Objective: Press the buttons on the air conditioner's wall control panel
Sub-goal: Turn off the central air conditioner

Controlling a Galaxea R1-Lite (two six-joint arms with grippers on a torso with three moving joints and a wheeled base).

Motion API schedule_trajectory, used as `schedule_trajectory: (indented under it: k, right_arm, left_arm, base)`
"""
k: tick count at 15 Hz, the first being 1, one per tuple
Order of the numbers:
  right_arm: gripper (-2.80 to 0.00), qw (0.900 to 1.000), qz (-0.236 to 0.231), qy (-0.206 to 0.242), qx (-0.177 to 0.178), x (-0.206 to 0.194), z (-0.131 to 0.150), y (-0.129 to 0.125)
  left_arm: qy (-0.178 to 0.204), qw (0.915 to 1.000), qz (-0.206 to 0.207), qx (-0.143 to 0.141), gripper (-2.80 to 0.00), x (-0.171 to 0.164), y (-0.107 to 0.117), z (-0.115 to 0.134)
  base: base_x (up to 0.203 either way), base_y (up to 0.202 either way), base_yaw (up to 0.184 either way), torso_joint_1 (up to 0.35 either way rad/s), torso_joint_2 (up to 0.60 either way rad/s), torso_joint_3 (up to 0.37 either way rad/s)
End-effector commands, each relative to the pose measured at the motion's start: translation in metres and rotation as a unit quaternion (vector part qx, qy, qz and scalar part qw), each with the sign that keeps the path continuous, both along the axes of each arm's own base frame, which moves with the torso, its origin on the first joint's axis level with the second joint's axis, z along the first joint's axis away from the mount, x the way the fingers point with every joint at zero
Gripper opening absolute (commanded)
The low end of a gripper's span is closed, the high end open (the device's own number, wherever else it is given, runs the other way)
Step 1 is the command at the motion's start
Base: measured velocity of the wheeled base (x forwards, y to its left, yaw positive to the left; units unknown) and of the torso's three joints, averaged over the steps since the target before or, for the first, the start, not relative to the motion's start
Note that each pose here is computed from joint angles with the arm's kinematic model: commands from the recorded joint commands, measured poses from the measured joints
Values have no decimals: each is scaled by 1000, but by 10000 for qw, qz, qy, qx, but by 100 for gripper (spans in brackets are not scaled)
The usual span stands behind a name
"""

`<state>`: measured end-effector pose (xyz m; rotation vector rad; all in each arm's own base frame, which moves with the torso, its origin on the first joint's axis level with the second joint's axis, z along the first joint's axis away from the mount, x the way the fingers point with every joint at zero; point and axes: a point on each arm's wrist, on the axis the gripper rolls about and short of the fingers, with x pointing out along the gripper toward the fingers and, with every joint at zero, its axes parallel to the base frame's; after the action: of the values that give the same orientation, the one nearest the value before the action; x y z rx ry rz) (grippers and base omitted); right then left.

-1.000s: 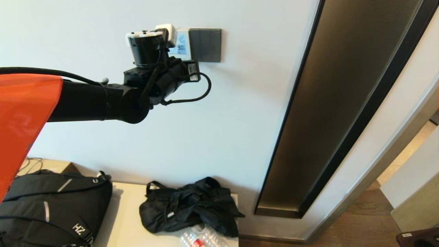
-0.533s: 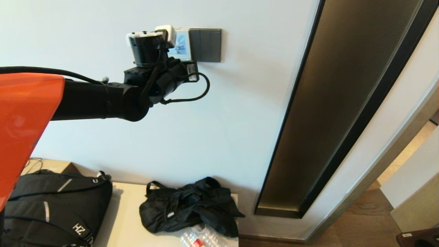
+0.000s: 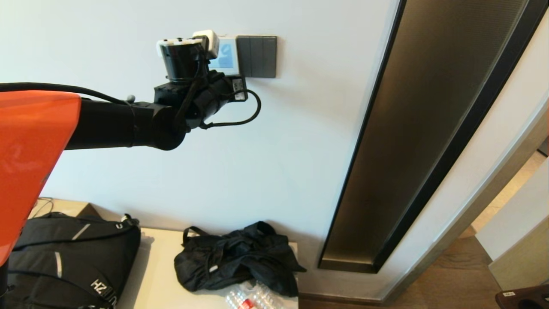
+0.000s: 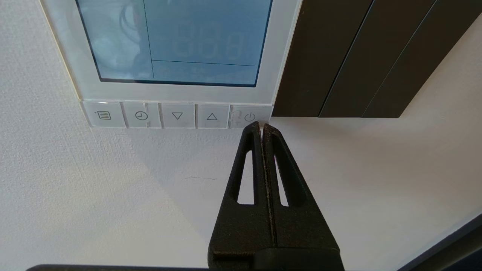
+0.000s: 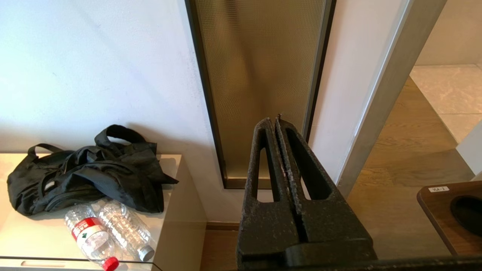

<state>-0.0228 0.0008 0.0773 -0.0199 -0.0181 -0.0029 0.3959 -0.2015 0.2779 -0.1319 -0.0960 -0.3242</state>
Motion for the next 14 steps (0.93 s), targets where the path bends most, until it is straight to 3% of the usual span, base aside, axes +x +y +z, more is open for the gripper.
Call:
schedule_trajectory:
  k: [1, 8, 14]
  right_arm:
    - [-280, 10000, 6, 6, -2, 0, 0, 0]
    - [-280, 10000, 6, 14, -2, 0, 0, 0]
    - [-280, 10000, 0, 7, -2, 0, 0, 0]
  left_arm:
    - [-16, 10000, 9, -12, -280, 0, 0, 0]
    - [-53, 10000, 9, -33, -280, -19, 9, 9]
    - [-152, 9999, 53, 22, -280, -76, 40, 20]
  base:
    - [0, 0, 0, 0, 0, 0]
    - [0, 0, 0, 0, 0, 0]
    - [0, 0, 0, 0, 0, 0]
